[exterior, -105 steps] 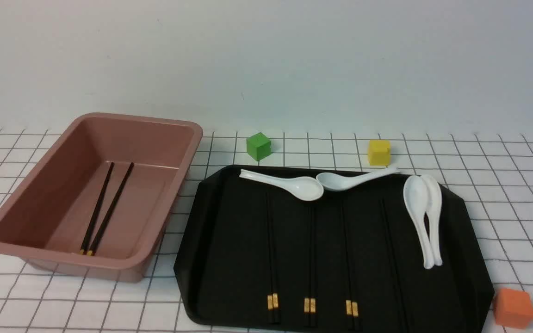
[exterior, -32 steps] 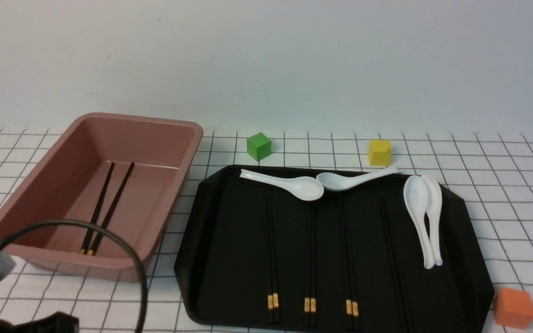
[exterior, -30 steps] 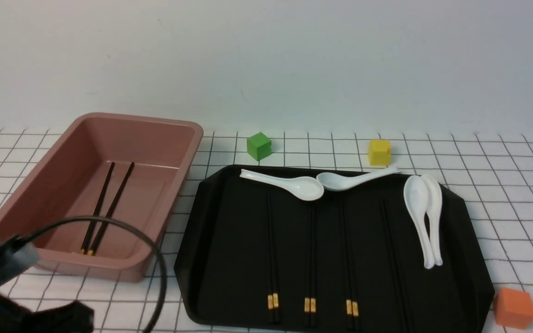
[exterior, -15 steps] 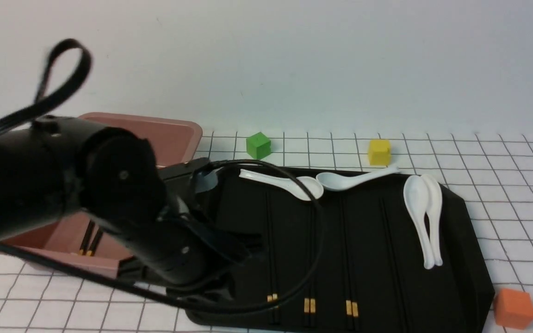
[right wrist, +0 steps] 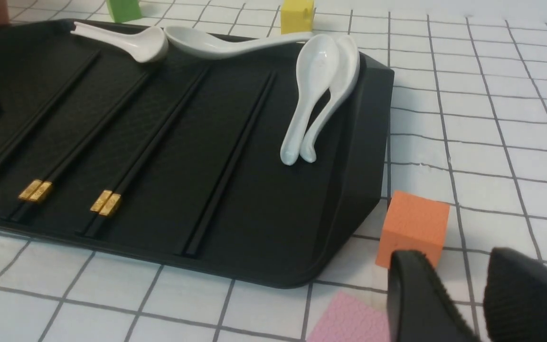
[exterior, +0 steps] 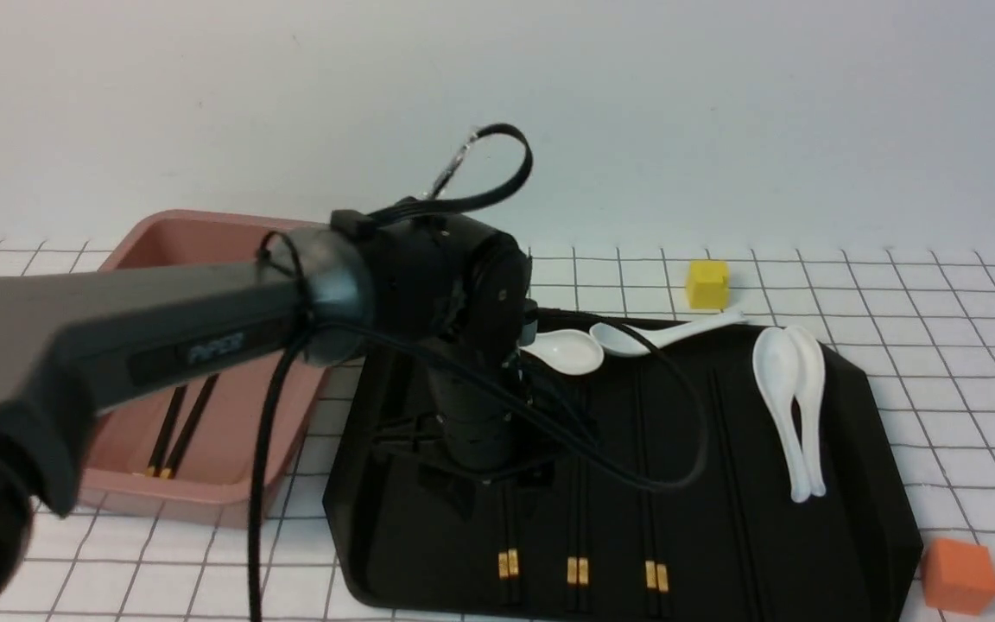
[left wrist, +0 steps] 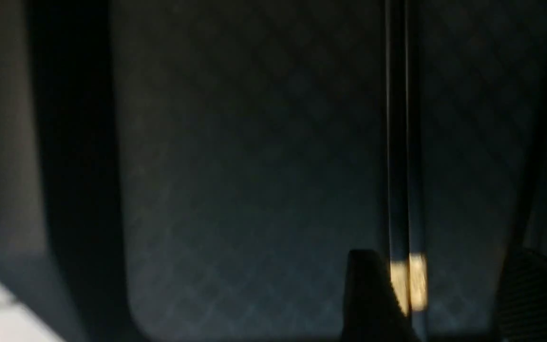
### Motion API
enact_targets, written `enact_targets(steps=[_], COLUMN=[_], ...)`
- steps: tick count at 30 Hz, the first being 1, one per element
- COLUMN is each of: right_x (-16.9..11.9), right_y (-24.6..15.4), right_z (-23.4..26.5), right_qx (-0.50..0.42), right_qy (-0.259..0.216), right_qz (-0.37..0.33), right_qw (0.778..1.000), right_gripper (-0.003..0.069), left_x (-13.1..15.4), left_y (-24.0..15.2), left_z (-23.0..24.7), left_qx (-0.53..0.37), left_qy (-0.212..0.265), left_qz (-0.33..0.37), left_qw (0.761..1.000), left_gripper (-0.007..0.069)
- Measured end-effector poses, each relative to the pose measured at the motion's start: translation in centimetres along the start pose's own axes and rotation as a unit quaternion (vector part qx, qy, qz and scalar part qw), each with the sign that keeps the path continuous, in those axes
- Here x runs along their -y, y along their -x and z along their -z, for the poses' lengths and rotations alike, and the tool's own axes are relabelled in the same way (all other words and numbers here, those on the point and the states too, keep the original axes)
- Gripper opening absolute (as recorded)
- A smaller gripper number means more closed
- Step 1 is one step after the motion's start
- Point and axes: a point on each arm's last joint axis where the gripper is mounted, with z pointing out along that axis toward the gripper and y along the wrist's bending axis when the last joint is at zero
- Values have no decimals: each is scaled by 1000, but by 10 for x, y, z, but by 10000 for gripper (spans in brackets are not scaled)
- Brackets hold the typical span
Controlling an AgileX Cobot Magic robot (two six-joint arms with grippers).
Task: On white black tablecloth take chopsticks from black tray and put them in box.
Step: 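Reach over to the black tray and grasp a pair of chopsticks with the left gripper, then place the chopsticks into the pink bin with the left gripper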
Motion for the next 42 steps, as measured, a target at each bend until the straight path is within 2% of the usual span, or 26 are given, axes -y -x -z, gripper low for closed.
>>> enact_targets(steps=[6,11,13,14,15,16,18,21,24,28,30,31,35,38,42], right_x=[0,0,0,0,0,0,0,0,0,0,0,0,0,0,0], right_y=[0,0,0,0,0,0,0,0,0,0,0,0,0,0,0], right_z=[0,0,0,0,0,0,0,0,0,0,0,0,0,0,0], right_qx=[0,0,0,0,0,0,0,0,0,0,0,0,0,0,0], right_qy=[0,0,0,0,0,0,0,0,0,0,0,0,0,0,0], right_qz=[-1,-1,-1,-1,-1,-1,-1,-1,-1,-1,-1,-1,-1,1,1], right_qw=[1000,1000,1000,1000,1000,1000,1000,1000,1000,1000,1000,1000,1000,1000,1000], right_gripper=[240,240,240,240,240,240,240,240,240,240,240,240,240,240,240], left_x=[0,1,0,-1,-1,-1,-1,-1,-1,-5,-16,-33,-102,-145,-172], left_y=[4,5,5,5,5,5,5,5,3,1,2,6,18,32,51], left_z=[-34,-38,-39,-40,-39,-40,-39,-38,-24,38,78,103,151,155,137], left_qx=[-16,-16,-18,-20,-20,-22,-23,-24,-21,11,44,66,94,101,109], left_qy=[20,25,26,33,33,36,37,36,29,11,1,6,65,89,91], left_qz=[-4,-7,-7,-10,-10,-6,0,2,6,11,20,33,90,129,125], left_qw=[1000,1000,999,999,999,999,999,999,999,1000,999,997,989,982,982], left_gripper=[375,353,326,271,263,193,108,116,120,120,120,120,120,120,120])
